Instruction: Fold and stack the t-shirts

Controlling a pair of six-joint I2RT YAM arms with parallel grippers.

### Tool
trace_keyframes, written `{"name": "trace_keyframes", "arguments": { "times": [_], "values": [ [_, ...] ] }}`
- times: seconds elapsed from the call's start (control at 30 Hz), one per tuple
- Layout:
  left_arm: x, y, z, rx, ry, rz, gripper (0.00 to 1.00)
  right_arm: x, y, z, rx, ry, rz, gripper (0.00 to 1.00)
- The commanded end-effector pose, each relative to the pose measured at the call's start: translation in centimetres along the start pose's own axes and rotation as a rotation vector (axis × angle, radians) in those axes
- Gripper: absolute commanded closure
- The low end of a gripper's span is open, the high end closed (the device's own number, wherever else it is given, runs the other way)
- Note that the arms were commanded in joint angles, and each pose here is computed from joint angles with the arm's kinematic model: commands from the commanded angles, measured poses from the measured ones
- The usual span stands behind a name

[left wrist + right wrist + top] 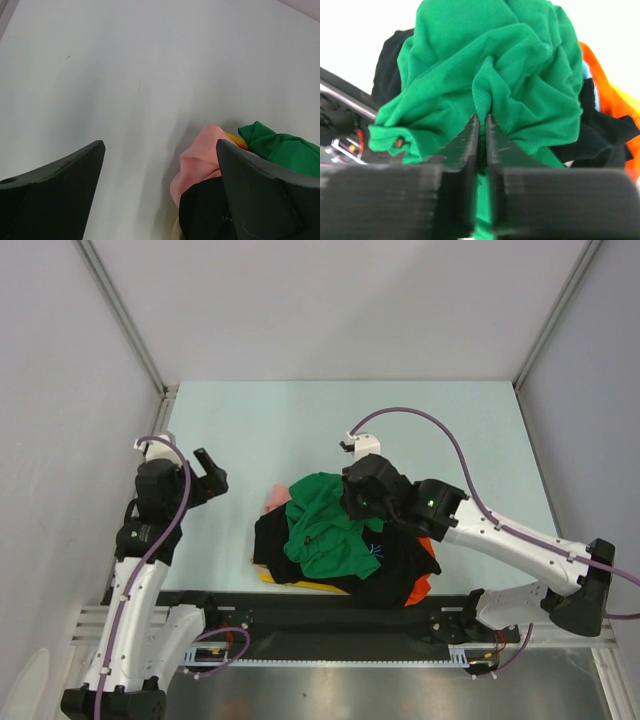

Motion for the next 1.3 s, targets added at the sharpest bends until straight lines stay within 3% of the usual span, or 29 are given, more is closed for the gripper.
{"name": "trace_keyframes", "arguments": {
  "times": [0.0,0.13,0.23,0.33,0.43,0.5,0.63,0.7,0.97,1.07,1.1,1.17,1.2,1.23,1.27],
  "values": [
    [-0.1,-0.1,0.1,0.022,-0.003,-0.012,0.00,-1.5,-1.6,1.5,0.018,-0.053,-0.033,0.99],
    [-0.1,-0.1,-0.3,0.037,0.031,-0.012,0.03,-3.4,-5.8,1.3,-0.003,-0.028,-0.160,1.00],
    [0.2,-0.1,-1.2,0.032,0.063,-0.006,0.06,-8.2,-13.0,1.8,-0.027,-0.022,-0.367,1.00],
    [0.5,0.4,-2.1,0.052,0.053,0.039,0.05,-16.3,-21.6,1.4,-0.020,0.019,-0.674,1.00],
    [1.4,2.0,-3.7,0.040,0.092,0.119,0.05,-21.8,-26.3,-1.4,0.047,0.143,-0.895,1.00],
    [2.2,3.5,-4.5,0.011,0.112,0.160,0.05,-23.3,-27.6,-5.2,0.084,0.305,-0.965,1.00],
    [3.6,6.7,-6.0,-0.019,0.143,0.226,0.09,-23.7,-26.8,-11.4,0.162,0.477,-0.979,1.00],
    [4.8,8.1,-6.9,-0.030,0.165,0.264,0.11,-21.6,-25.5,-13.2,0.191,0.491,-0.929,1.00],
    [6.5,13.3,-12.6,0.075,0.333,0.400,0.18,-20.1,-21.4,-21.7,0.299,0.680,-0.821,1.00],
    [6.9,14.9,-13.1,0.094,0.332,0.434,0.28,-20.9,-20.1,-24.4,0.388,0.749,-0.822,1.00],
    [7.0,15.2,-13.1,0.092,0.331,0.445,0.42,-20.9,-19.6,-24.8,0.409,0.748,-0.821,1.00],
    [7.5,15.9,-13.4,0.096,0.340,0.469,0.58,-20.5,-19.4,-25.2,0.450,0.705,-0.816,1.00],
    [7.7,15.9,-13.8,0.101,0.356,0.476,0.79,-20.0,-19.3,-25.3,0.456,0.692,-0.803,1.00],
    [7.8,16.1,-13.9,0.105,0.358,0.484,0.93,-19.5,-19.1,-25.4,0.463,0.685,-0.787,1.00],
    [8.1,16.5,-13.8,0.109,0.347,0.507,1.00,-18.9,-19.2,-25.2,0.475,0.658,-0.771,1.00]
  ]
}}
Point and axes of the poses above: each gripper's point midway between its finger pads, its own x axis out along the fingers, its own z axis along the line the jaws close on, y = z × x, the point moved 2 cm from there along -x, back along the fingers, and after that the axes turned 12 degrees about x, right-handed, at the moved point
